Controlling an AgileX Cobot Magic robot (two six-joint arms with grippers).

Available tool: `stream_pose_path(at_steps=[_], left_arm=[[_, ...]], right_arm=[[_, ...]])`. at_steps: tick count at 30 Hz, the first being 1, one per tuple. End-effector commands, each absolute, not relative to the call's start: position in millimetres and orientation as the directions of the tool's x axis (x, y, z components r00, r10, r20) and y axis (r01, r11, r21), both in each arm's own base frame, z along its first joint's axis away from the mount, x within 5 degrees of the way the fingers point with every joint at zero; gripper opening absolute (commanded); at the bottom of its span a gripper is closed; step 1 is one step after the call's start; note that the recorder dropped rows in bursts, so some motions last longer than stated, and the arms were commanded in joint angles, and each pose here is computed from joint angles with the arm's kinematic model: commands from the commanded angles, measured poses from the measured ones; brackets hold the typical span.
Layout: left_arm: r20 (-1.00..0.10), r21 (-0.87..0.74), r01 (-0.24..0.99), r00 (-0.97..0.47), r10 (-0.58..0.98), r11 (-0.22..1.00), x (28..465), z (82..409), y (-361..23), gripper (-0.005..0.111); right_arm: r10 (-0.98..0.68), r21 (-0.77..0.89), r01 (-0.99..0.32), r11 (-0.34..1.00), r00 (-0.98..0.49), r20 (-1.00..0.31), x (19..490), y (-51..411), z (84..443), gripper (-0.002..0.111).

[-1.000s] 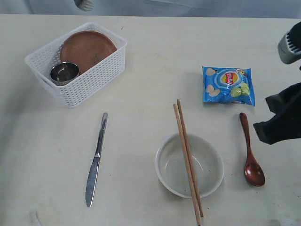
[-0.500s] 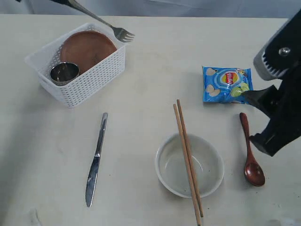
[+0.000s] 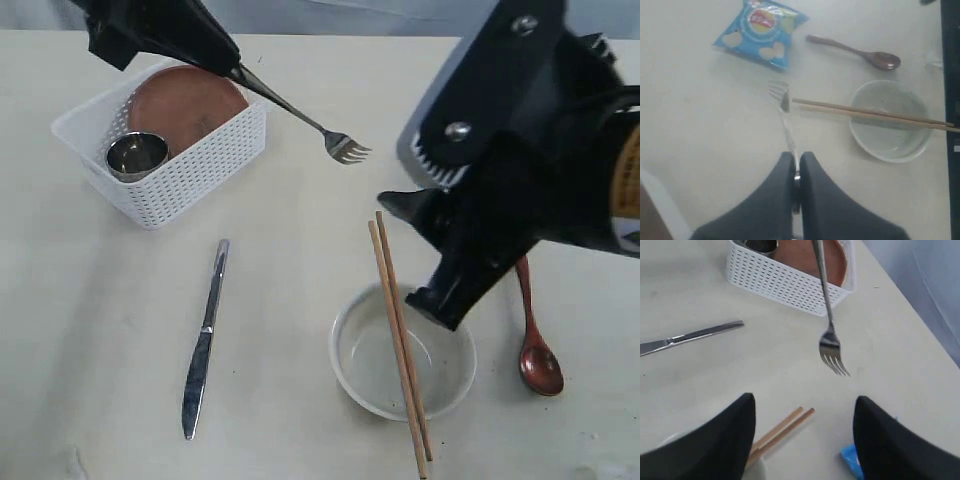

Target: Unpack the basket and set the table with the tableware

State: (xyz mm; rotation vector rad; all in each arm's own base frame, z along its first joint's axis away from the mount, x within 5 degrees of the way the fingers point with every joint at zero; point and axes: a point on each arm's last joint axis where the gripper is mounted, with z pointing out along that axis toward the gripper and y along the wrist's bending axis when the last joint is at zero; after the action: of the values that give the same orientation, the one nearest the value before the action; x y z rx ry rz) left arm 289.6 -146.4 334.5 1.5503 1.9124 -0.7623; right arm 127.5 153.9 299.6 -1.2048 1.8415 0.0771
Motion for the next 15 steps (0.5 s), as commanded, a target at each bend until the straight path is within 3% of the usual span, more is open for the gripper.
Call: stream_pose_path(at_steps=[1, 6, 15], left_arm=[[-0.747, -0.1, 0.985, -0.167, 0.644, 0.14, 281.2, 338.9, -158.7, 0.0], [-0.746, -0.106, 0.986, -0.167, 0.645, 0.132, 279.2, 338.9, -162.1, 0.0], [-0.746, -0.108, 0.985, -0.17, 0.644, 0.134, 279.2, 338.9, -162.1, 0.0]], right_arm=[[-0.722, -0.417, -0.781, 0.464, -0.062, -0.689, 136.6, 175.0, 284.2, 0.049], [-0.762, -0.501, -0.751, 0.431, -0.006, -0.647, 150.5, 188.8, 270.9, 0.057], [-0.795, -0.611, -0.677, 0.409, 0.064, -0.603, 169.8, 206.0, 253.4, 0.057]])
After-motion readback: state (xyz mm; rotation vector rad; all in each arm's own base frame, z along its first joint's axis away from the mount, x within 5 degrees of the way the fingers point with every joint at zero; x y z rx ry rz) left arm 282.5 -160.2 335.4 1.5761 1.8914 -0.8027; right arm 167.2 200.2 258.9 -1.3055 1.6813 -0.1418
